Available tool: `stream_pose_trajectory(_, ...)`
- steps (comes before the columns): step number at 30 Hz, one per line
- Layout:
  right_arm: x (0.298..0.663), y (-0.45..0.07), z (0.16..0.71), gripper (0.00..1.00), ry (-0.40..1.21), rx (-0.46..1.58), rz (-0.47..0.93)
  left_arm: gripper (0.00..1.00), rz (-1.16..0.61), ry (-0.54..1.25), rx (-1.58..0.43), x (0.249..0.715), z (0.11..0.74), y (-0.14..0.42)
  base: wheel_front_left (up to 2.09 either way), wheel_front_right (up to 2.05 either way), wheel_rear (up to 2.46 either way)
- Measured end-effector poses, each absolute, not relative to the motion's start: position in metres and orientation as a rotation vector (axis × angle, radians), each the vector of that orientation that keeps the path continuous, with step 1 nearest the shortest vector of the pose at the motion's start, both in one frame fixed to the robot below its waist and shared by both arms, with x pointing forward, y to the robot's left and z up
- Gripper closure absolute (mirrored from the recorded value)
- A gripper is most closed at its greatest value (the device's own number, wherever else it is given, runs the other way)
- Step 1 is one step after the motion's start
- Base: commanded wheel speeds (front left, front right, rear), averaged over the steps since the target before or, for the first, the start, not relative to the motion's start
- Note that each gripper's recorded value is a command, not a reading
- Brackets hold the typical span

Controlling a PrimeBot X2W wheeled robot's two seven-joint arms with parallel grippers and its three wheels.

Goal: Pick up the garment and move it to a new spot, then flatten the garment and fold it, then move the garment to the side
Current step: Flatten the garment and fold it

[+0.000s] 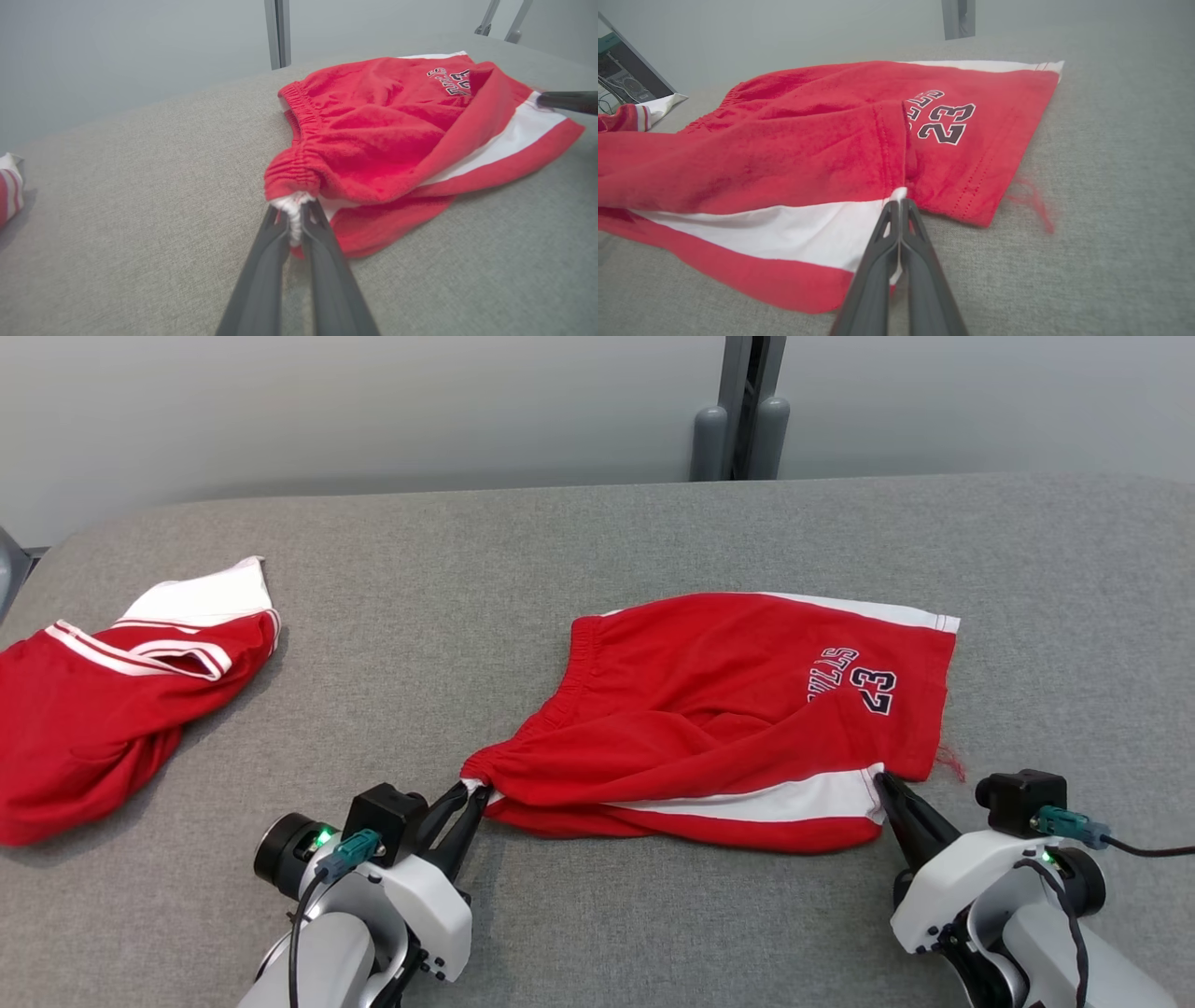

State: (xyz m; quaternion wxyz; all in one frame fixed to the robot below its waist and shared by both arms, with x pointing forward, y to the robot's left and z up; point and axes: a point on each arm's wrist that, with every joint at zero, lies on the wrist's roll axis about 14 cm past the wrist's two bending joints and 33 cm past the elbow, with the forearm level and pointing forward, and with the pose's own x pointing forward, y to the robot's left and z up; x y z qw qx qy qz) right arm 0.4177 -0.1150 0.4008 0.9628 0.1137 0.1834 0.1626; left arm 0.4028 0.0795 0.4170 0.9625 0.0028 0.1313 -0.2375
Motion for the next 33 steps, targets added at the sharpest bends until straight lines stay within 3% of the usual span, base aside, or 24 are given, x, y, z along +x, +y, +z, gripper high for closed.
stream_pose_trajectory(13,0.426,-0.117,0.439,1.0,0.248,0.188,0.366,1.0,-0.469,0.231,-0.013,0.404,0.43,0.079,0.0,0.0,0.0)
stream_pose_trajectory(21,0.438,-0.123,0.504,1.0,0.044,0.142,0.379,1.0,-0.487,0.144,-0.079,0.403,0.463,0.072,0.0,0.0,0.0)
stream_pose_trajectory(33,0.447,-0.152,0.617,1.0,-0.269,0.021,0.331,1.0,-0.567,0.078,-0.278,0.426,0.568,0.064,0.0,0.0,0.0)
